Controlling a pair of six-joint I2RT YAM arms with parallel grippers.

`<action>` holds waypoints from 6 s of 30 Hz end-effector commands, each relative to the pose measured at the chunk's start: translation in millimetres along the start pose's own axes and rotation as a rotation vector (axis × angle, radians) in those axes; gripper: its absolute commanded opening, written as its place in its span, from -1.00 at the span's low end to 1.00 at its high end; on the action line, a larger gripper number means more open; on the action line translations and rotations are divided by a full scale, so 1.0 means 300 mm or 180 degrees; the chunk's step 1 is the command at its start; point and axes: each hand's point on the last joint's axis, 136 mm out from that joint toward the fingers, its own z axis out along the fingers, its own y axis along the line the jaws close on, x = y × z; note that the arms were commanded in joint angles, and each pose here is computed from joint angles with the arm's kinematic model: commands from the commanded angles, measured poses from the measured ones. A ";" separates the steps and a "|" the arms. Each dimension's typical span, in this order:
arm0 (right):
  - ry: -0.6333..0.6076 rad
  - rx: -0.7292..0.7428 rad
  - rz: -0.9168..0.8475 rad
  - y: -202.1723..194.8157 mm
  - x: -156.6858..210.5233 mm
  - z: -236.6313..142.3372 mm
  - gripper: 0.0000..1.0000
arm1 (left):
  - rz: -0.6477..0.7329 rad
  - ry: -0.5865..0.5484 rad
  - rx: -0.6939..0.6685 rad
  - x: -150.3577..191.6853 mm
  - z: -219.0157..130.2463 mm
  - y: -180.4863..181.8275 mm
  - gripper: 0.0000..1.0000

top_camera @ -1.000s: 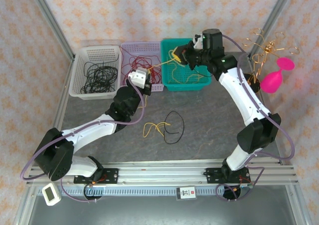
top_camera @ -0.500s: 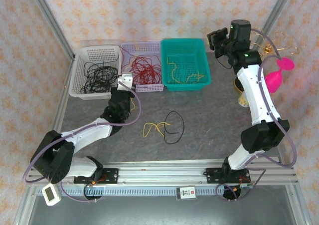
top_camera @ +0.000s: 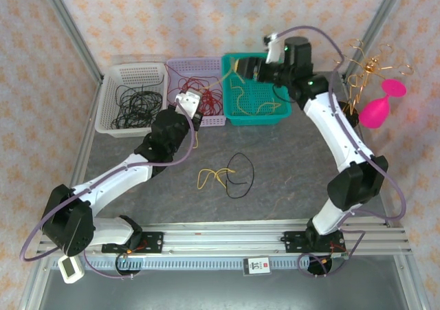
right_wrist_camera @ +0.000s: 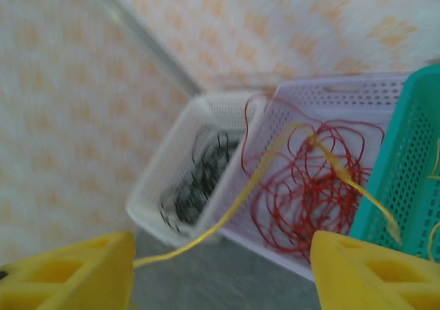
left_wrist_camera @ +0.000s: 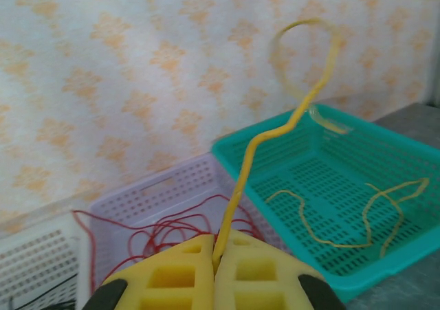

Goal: Untangle the cables

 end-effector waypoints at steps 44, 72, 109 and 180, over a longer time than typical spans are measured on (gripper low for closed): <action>0.0646 -0.0176 -0.3387 -0.158 0.182 0.198 -0.76 | 0.0176 0.0503 0.0705 0.046 0.095 -0.163 -0.07; 0.0522 0.1069 -0.0867 -0.867 0.121 0.188 -1.00 | -0.0366 0.0457 -0.0064 0.019 -0.140 0.055 0.51; 0.1485 0.3162 -0.0558 -1.241 0.493 0.390 -1.00 | -0.0522 0.0598 0.0073 0.111 -0.172 0.021 0.53; -0.0241 0.1104 -0.0274 -0.202 0.323 -0.170 -0.18 | -0.0748 0.2433 0.0529 0.774 -0.270 -0.336 -1.00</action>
